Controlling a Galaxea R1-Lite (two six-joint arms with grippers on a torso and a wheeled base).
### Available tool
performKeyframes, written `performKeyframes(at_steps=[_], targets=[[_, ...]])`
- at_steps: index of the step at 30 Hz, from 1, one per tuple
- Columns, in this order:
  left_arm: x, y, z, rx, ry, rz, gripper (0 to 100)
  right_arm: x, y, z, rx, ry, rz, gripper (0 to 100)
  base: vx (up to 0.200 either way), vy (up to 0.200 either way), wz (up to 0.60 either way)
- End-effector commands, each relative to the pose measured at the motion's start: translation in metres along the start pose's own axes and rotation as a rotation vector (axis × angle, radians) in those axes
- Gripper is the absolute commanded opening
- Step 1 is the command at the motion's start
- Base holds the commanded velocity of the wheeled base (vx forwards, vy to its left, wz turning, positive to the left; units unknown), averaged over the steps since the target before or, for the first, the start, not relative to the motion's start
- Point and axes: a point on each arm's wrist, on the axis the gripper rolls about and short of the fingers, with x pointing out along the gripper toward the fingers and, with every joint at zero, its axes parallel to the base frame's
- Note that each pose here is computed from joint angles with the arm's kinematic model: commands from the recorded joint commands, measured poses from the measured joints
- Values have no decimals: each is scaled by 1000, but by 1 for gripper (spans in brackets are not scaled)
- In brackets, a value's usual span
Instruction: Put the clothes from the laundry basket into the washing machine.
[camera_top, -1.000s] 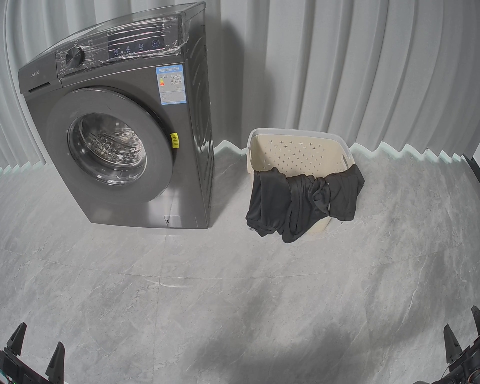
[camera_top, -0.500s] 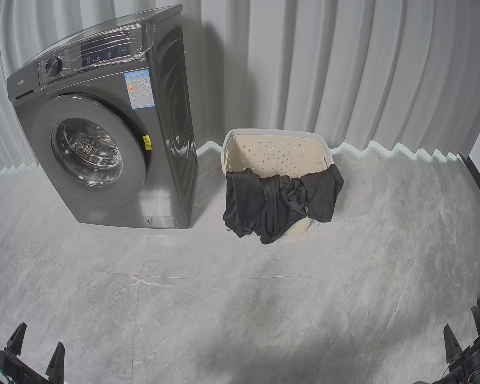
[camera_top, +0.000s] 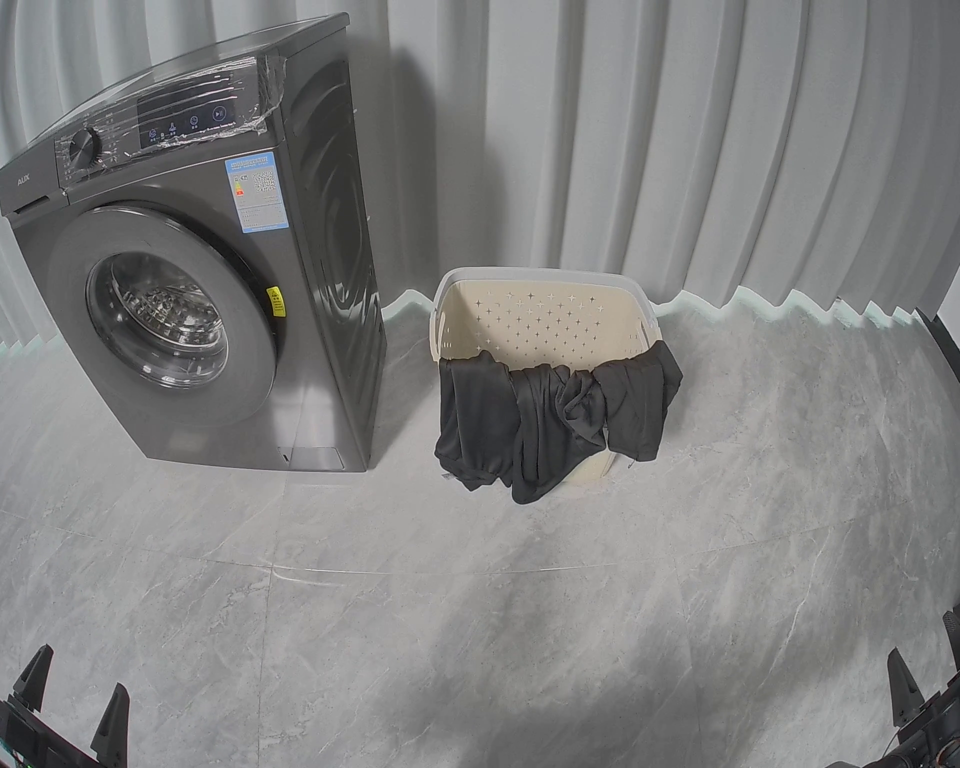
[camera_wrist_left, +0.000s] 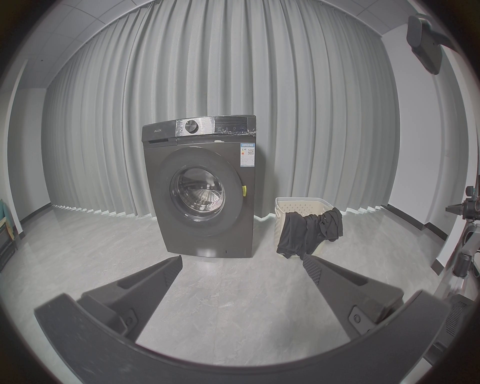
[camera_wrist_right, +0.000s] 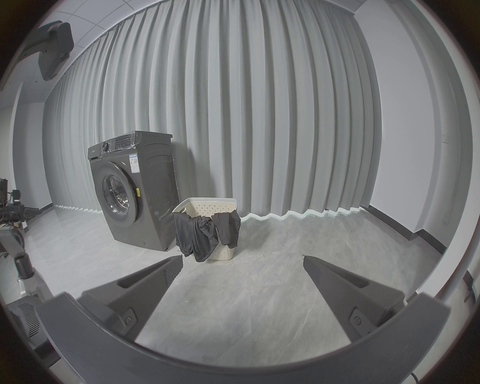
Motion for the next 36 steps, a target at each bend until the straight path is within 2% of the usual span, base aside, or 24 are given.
performKeyframes(at_steps=[1, 4, 16, 31, 36], targets=[[0, 0, -5, 0, 1, 0, 100, 0, 0, -5, 0, 0, 1, 100, 200, 0, 0], [0, 0, -5, 0, 1, 0, 100, 0, 0, -5, 0, 0, 1, 100, 200, 0, 0], [0, 0, -5, 0, 2, 0, 100, 0, 0, -5, 0, 0, 1, 100, 0, 0, 0], [0, 0, -5, 2, 2, 0, 100, 0, 0, -5, 0, 0, 1, 100, 0, -200, 0], [0, 0, -5, 2, 2, 0, 100, 0, 0, -5, 0, 2, 1, 100, 0, 0, 0]])
